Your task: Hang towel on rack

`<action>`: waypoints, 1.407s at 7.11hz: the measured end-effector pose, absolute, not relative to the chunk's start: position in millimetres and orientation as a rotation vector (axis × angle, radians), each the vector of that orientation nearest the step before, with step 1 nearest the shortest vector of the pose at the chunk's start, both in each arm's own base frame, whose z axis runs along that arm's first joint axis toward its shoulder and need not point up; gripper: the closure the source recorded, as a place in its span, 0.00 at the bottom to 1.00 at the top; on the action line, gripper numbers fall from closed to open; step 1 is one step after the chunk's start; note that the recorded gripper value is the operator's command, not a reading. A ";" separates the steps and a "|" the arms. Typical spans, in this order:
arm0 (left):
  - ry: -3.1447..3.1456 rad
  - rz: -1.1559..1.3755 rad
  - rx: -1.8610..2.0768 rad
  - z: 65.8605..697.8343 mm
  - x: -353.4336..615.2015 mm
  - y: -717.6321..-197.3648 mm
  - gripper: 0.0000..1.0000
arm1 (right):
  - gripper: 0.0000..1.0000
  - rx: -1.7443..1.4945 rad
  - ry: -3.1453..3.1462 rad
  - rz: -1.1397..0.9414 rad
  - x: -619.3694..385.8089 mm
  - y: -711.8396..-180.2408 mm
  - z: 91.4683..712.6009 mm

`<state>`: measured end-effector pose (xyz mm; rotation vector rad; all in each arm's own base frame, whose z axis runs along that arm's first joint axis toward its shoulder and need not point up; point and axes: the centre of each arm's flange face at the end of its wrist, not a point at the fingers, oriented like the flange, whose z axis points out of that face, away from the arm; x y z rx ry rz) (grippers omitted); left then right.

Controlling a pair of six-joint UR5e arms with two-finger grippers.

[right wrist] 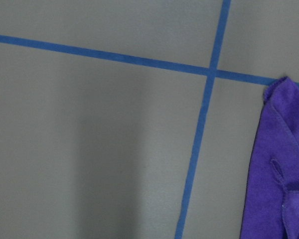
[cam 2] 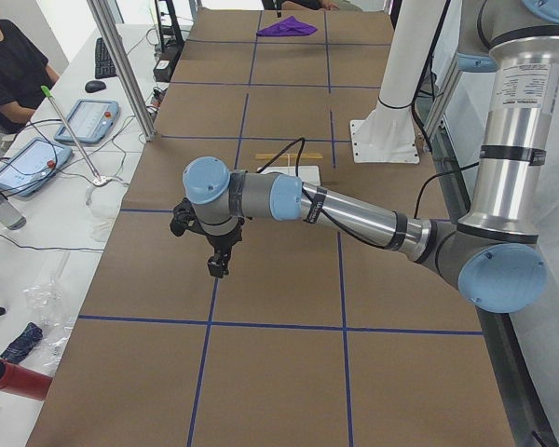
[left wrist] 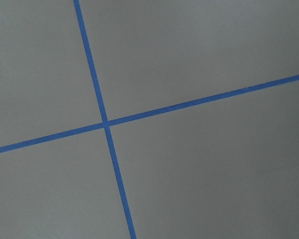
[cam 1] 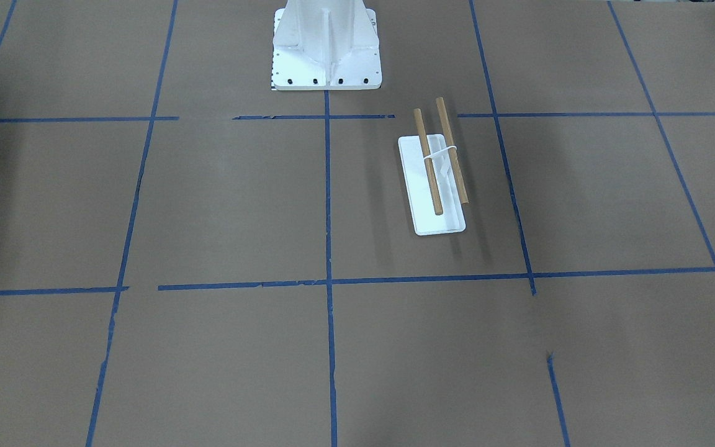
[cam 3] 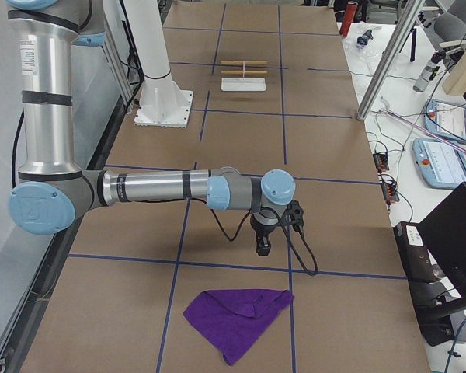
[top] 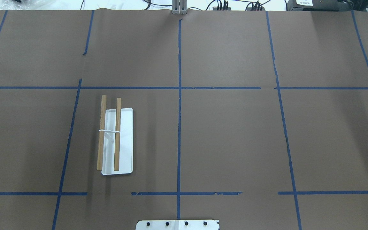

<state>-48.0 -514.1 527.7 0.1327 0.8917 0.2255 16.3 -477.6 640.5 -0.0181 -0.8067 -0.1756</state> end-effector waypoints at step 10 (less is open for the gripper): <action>0.898 0.237 0.169 509.9 -49.6 -511.1 0.00 | 0.33 -0.040 -0.754 -0.155 30.8 -450.1 834.6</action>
